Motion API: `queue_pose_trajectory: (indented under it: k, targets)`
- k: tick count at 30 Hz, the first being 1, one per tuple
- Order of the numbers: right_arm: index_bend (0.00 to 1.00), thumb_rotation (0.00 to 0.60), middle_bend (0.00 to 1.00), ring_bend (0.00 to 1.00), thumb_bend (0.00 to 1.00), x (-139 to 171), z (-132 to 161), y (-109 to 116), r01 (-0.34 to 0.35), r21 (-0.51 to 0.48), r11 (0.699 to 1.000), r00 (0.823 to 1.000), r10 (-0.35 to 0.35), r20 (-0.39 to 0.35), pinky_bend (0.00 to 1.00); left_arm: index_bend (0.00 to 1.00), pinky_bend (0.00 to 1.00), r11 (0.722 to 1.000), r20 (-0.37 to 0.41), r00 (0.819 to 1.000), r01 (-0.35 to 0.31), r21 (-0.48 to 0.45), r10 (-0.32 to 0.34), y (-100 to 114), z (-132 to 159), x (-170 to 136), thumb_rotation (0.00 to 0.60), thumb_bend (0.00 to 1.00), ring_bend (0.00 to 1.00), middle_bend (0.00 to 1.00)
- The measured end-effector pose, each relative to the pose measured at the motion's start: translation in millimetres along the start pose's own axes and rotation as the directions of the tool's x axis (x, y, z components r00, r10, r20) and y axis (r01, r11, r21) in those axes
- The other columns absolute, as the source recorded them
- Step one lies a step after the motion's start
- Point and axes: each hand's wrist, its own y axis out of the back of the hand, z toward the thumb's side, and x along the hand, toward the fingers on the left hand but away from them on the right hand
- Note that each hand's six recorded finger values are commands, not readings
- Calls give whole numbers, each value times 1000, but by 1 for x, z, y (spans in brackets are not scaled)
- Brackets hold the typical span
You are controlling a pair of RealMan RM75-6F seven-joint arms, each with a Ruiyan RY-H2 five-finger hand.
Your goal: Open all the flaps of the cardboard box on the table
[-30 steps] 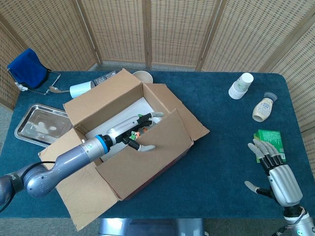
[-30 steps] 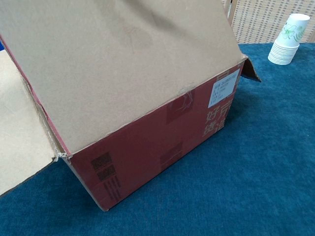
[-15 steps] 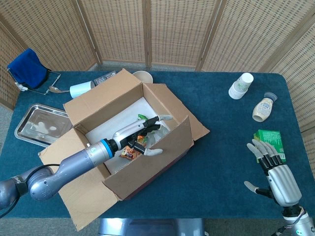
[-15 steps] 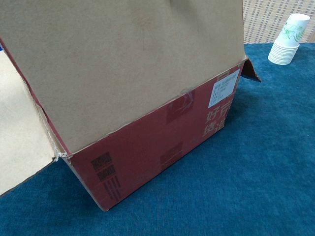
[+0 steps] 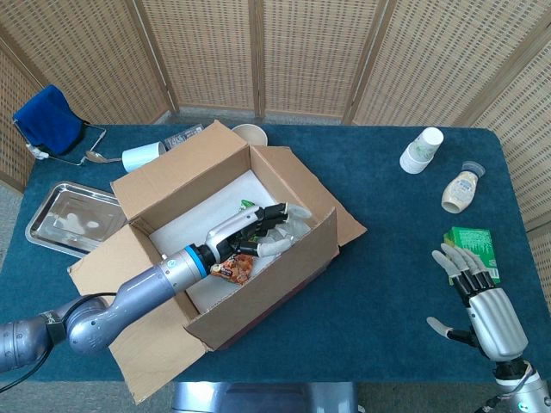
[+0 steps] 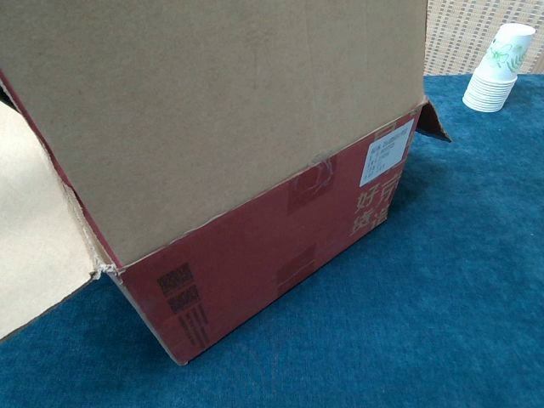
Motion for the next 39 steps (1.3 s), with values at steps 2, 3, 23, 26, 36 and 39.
queue_pose_trajectory:
  k: [2,3,23,26,36,39]
  targets:
    - [0,600,0,0,102,0,0,0,0,1,1000,1000,0,-1,0,237,420,1000,-6,1000,3,2,-3,-1,-2,1,385,0,303,338]
    - [0,600,0,0,105,0,0,0,0,1,1000,1000,0,-1,0,238,415,1000,-9,1000,4,1,-4,-2,-3,1,386,0,302,338]
    - [0,600,0,0,113,0,2,0,0,1,1000,1000,0,-5,0,235,420,994,-22,996,82,-78,-84,-32,-7,14,381,0,286,326]
    - [0,600,0,0,113,0,2,0,0,1,1000,1000,0,-5,0,234,421,992,-29,994,99,-82,-102,-39,-11,17,389,0,284,325]
    - [0,600,0,0,113,0,3,0,0,0,1000,1000,0,-7,0,231,425,985,-62,986,145,-95,-152,-58,-26,24,387,0,275,319]
    - [0,600,0,0,113,0,3,-1,-2,0,1000,1000,2,-9,0,234,425,982,-74,984,156,-105,-164,-64,-33,25,390,0,272,317]
